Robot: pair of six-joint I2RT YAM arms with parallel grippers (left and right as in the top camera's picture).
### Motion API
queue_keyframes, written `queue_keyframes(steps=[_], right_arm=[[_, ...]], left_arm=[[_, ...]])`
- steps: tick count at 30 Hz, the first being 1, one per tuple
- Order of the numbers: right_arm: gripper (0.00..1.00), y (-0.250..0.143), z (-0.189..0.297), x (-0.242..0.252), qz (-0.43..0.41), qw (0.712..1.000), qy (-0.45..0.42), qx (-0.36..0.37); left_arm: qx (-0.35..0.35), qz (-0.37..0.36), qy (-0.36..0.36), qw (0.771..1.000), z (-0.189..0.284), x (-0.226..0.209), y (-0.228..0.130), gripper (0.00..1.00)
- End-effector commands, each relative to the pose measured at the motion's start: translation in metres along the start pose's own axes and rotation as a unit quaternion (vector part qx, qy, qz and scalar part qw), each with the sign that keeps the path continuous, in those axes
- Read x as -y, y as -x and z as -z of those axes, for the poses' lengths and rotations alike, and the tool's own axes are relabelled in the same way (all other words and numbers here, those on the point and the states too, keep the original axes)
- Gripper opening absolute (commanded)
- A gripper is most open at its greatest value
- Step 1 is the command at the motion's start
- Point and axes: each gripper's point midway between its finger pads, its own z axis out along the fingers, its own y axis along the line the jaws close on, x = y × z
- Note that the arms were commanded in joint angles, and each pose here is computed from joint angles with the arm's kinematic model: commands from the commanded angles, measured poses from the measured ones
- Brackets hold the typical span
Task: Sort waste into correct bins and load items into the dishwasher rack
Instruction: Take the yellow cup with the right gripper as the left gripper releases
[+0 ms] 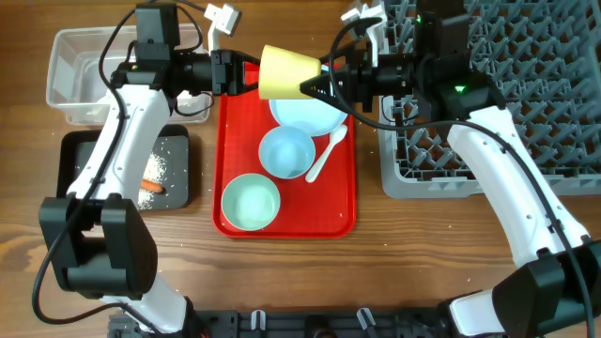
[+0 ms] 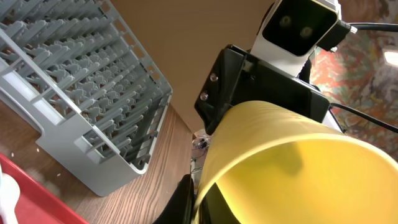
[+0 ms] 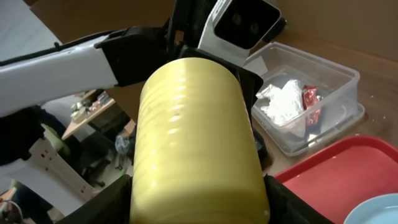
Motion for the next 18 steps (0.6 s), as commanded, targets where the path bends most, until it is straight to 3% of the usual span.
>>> queue_keyframes(steps=[1,5,6,12,18], right_arm=[[0.32,-0.003,-0.009,0.002,-0.001,1.0,0.006,-0.006],[0.3,-0.003,-0.008,0.002,-0.002,1.0,0.005,-0.007],[0.29,-0.005,-0.008,0.006,-0.01,1.0,-0.004,-0.008],[0.29,-0.023,0.022,0.045,-0.085,0.992,-0.093,-0.022],[0.29,-0.021,0.09,0.068,-0.123,0.977,-0.172,0.01]], left_arm=[[-0.006,-0.02,-0.017,1.0,-0.002,0.02,0.003,0.11],[-0.004,-0.02,-0.011,1.0,-0.002,0.018,0.003,0.43],[-0.003,-0.02,-0.005,1.0,-0.002,0.016,0.004,0.47],[0.02,0.013,0.113,0.993,0.002,-0.025,0.006,0.57],[0.03,0.063,0.249,0.966,0.019,-0.071,-0.004,0.61]])
